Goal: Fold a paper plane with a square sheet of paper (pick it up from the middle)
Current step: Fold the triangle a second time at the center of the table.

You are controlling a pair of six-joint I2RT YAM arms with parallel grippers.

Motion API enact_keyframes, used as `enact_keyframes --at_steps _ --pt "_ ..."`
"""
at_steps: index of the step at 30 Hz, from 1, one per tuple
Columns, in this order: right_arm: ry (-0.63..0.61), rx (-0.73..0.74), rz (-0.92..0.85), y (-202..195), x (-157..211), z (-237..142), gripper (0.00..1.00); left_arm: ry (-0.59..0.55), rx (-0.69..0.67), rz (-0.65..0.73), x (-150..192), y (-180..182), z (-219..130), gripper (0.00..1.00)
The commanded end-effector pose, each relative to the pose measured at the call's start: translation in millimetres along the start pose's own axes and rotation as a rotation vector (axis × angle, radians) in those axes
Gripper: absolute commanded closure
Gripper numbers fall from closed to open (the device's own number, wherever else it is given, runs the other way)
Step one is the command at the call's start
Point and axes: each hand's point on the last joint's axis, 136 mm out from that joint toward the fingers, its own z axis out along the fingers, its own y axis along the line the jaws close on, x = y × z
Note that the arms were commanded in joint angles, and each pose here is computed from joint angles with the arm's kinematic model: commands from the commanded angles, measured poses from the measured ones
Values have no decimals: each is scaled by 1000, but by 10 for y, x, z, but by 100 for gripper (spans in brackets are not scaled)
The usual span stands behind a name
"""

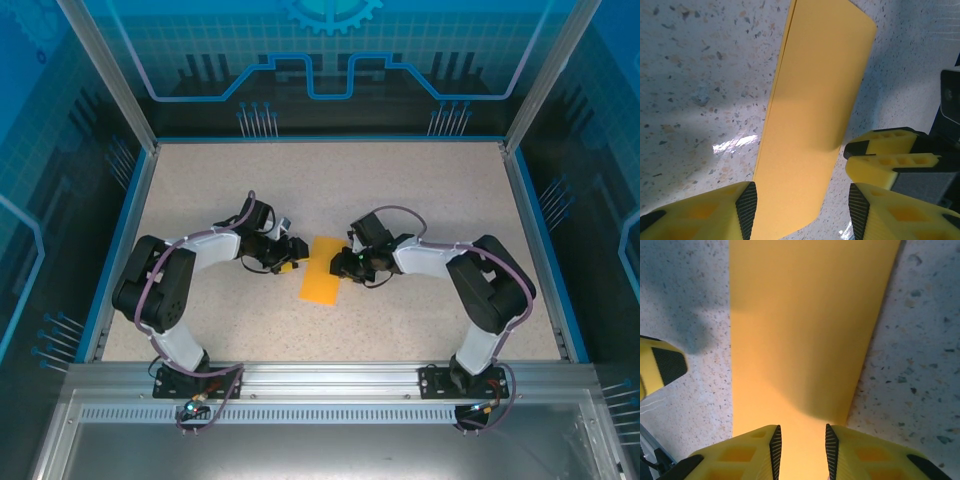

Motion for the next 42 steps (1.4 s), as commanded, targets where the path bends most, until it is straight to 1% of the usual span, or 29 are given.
enact_keyframes --at_steps 1,14,22,28,37,42 --pt "13 -24 -13 104 8 52 68 34 12 -7 93 8 37 46" --pt "37 -51 -2 128 -7 160 69 33 6 -10 81 4 52 46" --pt "37 -51 -2 131 -11 164 69 41 3 -10 90 4 57 46" --pt "31 -46 3 95 -23 141 69 46 -1 -12 91 10 70 46" --pt "23 -64 4 147 -57 110 69 59 1 -13 108 10 107 46" --pt "-18 -40 -15 162 -86 -74 69 59 4 -3 114 -16 97 46"
